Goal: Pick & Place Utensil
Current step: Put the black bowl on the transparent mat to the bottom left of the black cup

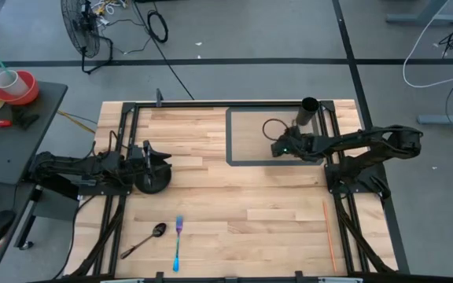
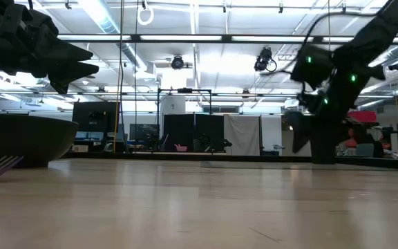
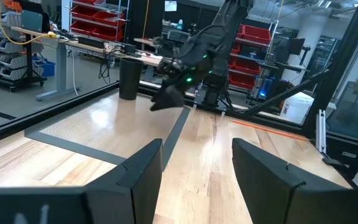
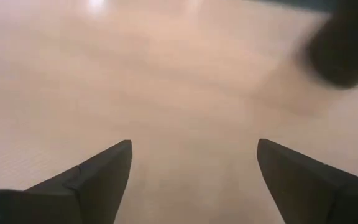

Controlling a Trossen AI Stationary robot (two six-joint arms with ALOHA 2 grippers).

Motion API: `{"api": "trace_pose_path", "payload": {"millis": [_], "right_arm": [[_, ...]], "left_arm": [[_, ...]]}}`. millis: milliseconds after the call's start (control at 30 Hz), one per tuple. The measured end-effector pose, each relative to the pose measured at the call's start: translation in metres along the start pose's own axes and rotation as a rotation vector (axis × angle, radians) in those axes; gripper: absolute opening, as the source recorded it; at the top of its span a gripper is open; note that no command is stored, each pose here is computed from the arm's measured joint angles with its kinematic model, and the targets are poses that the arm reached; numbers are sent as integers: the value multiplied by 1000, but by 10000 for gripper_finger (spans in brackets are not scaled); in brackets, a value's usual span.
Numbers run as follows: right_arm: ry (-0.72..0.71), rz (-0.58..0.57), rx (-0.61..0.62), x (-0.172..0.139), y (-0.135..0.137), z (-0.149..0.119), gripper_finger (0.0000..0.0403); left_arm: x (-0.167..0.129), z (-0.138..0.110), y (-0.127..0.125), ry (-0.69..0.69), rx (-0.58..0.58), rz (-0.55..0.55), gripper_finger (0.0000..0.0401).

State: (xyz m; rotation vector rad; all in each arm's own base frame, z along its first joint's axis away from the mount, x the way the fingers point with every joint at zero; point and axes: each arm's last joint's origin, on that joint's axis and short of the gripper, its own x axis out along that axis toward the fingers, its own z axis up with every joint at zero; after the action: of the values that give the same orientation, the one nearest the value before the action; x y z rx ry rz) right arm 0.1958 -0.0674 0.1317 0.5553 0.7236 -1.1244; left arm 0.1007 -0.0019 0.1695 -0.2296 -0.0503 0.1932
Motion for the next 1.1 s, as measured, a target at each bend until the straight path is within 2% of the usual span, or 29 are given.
{"api": "trace_pose_path", "payload": {"millis": [167,267,367,500,633,867,933,1033,1100], "right_arm": [[24,392,-132,-29,46,7,319],[-52,629,-203,-50,74,12,304],[-177,783,-290,-69,95,15,291],[-337,889,-430,-86,115,16,280],[-437,977,-583,-91,133,11,276],[-458,1227,-665,-90,156,-8,276],[-444,1239,-670,-92,158,-13,276],[-426,1247,-690,-95,159,-20,276],[-423,1259,-698,-98,159,-23,276]], "left_arm": [[0,0,0,0,0,0,197],[0,0,0,0,0,0,197],[0,0,0,0,0,0,197],[0,0,0,0,0,0,197],[0,0,0,0,0,0,197],[0,0,0,-5,-4,-1,197],[0,2,0,-17,-56,1,197],[0,6,0,-69,-263,29,197],[0,7,1,-86,-317,42,197]]}}
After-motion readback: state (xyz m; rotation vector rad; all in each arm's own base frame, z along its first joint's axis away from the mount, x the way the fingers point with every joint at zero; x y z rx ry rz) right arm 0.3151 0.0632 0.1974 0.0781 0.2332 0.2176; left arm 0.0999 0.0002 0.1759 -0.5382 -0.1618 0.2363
